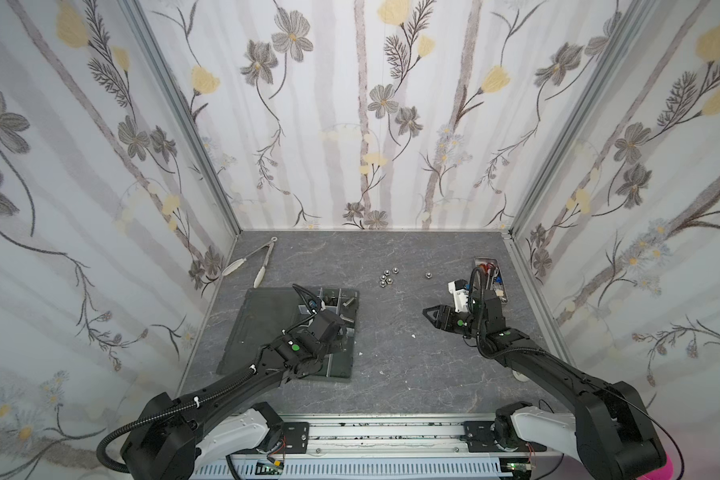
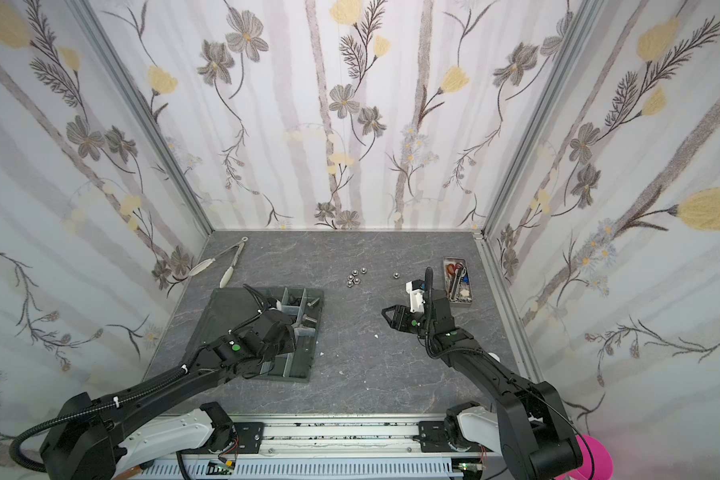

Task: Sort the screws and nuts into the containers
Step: 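Carry the wing nut with the left gripper over the wing-nut compartment, then open the left gripper to drop the wing nut into the compartment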

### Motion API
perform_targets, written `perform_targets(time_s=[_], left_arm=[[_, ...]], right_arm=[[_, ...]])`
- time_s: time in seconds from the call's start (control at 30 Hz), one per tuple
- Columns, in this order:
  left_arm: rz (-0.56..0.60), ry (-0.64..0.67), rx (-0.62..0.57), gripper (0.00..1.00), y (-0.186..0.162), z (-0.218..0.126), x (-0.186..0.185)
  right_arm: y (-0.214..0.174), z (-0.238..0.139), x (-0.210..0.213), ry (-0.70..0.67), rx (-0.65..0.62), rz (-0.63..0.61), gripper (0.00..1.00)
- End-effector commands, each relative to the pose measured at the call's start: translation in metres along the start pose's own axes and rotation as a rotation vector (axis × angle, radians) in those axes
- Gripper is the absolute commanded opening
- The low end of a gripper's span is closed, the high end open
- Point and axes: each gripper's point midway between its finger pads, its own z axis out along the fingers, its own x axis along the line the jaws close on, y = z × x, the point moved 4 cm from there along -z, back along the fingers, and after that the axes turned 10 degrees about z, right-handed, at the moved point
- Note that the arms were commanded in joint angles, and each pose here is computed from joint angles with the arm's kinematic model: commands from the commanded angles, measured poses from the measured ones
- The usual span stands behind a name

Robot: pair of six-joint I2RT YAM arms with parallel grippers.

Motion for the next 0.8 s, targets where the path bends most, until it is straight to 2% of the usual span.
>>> perform_targets(time_s=[0.0, 0.27, 0.37, 0.53, 0.77], left_arm=[[-0.044, 0.038, 0.003, 0.14, -0.006, 0.001, 0.009], [-0.06, 0.075, 0.026, 0.18, -0.013, 0.006, 0.018], [-0.063, 0.08, 0.022, 0.27, -0.011, 0.005, 0.019], [-0.057, 0.086, 0.0, 0.48, -0.001, 0.0, 0.02], [-0.03, 0.049, -0.087, 0.66, 0.032, -0.026, 0.012]], right_arm=[[0.004, 0.002, 0.006, 0.034, -0.01, -0.022, 0.56], [0.004, 0.004, 0.005, 0.034, -0.008, -0.018, 0.56], [0.004, 0.003, 0.004, 0.027, -0.011, -0.021, 0.56], [0.004, 0.001, 0.004, 0.016, -0.017, -0.018, 0.56], [0.011, -0.001, 0.008, -0.014, -0.035, -0.022, 0.55]])
